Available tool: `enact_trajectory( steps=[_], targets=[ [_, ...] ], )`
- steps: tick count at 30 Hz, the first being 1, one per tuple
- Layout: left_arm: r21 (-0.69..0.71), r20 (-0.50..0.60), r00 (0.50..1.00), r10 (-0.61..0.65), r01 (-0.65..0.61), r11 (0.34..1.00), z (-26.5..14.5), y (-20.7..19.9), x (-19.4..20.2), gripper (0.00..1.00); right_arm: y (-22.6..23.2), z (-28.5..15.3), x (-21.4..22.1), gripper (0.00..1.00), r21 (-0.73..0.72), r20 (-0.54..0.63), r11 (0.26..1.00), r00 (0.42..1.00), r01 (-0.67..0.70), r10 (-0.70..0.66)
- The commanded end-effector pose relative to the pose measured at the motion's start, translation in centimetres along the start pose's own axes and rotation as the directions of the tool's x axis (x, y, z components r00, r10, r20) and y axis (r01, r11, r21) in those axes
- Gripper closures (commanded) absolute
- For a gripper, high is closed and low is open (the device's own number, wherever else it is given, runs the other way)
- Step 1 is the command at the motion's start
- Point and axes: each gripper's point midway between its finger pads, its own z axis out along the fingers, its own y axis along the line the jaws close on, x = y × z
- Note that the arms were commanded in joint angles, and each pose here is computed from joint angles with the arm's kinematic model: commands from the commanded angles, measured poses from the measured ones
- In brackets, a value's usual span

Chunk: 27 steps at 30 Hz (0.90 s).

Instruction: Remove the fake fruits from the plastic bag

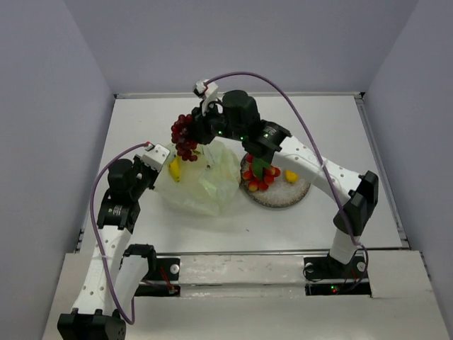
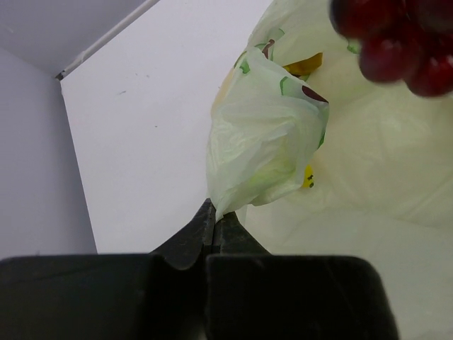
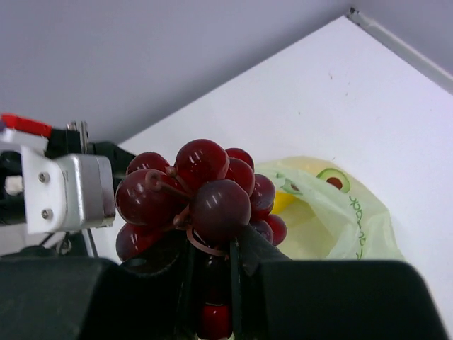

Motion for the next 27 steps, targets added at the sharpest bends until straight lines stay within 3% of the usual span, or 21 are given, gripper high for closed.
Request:
enact_trajectory(
  steps=[1,3,6,10,15,24,27],
  targets=[
    [-0.030,0.054,0.998,0.024,-0.022,0.999,-0.5,0.9,-1.6,1.00,-2.4,-7.3,-13.0,0.99,0.073,0.327,0.994,0.943,-0.087,0.058],
    [-0.027,0.057,0.998,0.023,-0.021,0.999,-0.5,0.8,-1.7,1.00,-6.8,-10.0,-13.6,0.99,0.189,0.360,0.968,0.929,-0.166,0.089],
    [-0.022,0.062,0.998,0.022,-0.021,1.000,-0.4,0.7,-1.8,1.00,-12.1,-14.0,-10.1,0.99,0.430,0.320,0.876,0.944,-0.219,0.080],
    [-0.011,0.063,0.998,0.026,-0.025,1.000,-0.3,0.5,-1.7,1.00,-15.2,-18.6,-3.9,0.99,0.629,0.219,0.733,0.964,-0.257,0.150],
    [-0.002,0.064,0.997,0.031,-0.031,1.000,-0.1,0.4,-1.7,1.00,-16.7,-24.0,2.3,0.99,0.754,0.186,0.574,0.942,-0.319,0.279],
    [0.011,0.070,0.997,0.033,-0.034,0.999,0.0,0.1,-1.6,1.00,-15.2,-26.7,11.0,0.99,0.804,0.180,0.435,0.863,-0.405,0.472],
    [0.010,0.071,0.997,0.038,-0.039,0.999,0.0,0.1,-1.7,1.00,-14.7,-26.7,14.0,0.99,0.804,0.166,0.419,0.836,-0.421,0.523]
  ],
)
